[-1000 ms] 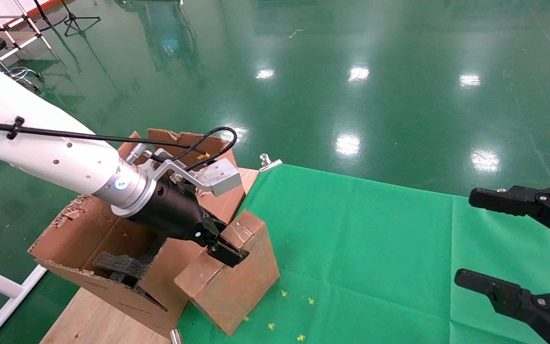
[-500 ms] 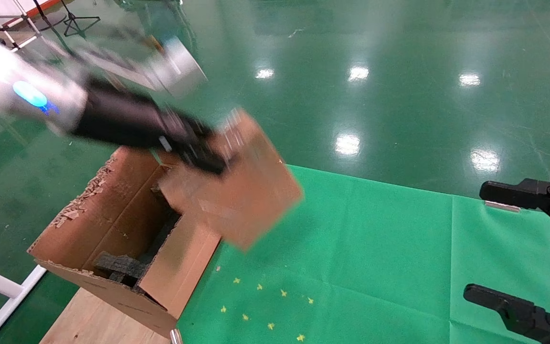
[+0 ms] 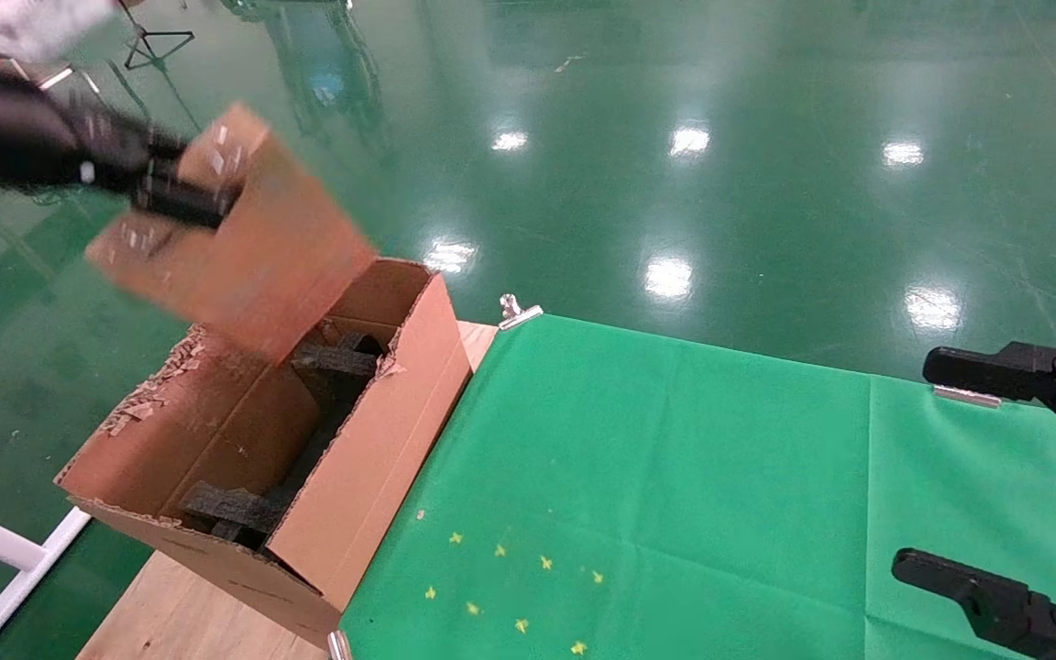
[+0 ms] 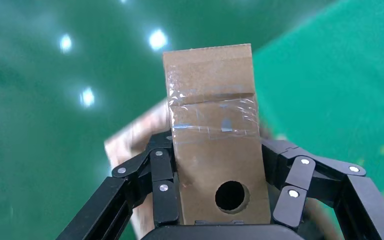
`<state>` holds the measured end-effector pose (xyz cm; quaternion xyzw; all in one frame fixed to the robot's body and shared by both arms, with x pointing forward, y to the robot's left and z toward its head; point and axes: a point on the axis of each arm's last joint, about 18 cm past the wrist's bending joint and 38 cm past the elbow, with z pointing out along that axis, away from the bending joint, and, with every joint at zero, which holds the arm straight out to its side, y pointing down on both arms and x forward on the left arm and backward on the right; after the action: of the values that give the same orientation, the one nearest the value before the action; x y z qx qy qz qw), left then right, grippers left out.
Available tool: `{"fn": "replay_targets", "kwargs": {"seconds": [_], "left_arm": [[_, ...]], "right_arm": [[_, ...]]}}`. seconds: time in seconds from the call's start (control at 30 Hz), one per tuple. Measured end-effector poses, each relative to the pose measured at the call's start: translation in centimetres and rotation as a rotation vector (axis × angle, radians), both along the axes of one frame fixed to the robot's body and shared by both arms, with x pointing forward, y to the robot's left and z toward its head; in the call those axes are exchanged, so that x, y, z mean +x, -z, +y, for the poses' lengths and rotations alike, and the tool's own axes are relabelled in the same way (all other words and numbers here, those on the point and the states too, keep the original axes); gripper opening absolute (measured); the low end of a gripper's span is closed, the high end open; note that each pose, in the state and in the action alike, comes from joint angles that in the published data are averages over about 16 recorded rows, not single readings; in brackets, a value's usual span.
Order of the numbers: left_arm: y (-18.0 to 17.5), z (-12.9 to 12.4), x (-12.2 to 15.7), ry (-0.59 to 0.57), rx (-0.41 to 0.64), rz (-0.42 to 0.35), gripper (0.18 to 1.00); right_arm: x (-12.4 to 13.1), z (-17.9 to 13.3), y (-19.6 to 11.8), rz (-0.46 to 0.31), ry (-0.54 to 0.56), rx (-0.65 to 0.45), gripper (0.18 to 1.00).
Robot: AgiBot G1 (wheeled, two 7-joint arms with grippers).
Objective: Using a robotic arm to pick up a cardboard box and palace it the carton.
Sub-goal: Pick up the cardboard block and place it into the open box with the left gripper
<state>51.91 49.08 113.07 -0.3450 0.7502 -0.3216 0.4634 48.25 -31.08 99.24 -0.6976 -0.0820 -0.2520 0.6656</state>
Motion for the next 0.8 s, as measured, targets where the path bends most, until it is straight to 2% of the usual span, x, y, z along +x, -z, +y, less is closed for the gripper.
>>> {"fn": "replay_targets", "kwargs": {"seconds": [0.2,0.37,0.8], "left_arm": [[4.2,4.1,2.7,-0.108,-0.025,0.089,0.393],[7.4,6.6,4.8,-0.182,-0.050,0.134,0.392],[11.8,10.0,8.1,-0.319,-0.037,0.141,0.391]], "right_arm": [[0.0,0.0,0.0,0.000,0.000,0.000,1.001],[0.0,0.0,0.0,0.000,0.000,0.000,1.001],[0.0,0.0,0.0,0.000,0.000,0.000,1.001]]}}
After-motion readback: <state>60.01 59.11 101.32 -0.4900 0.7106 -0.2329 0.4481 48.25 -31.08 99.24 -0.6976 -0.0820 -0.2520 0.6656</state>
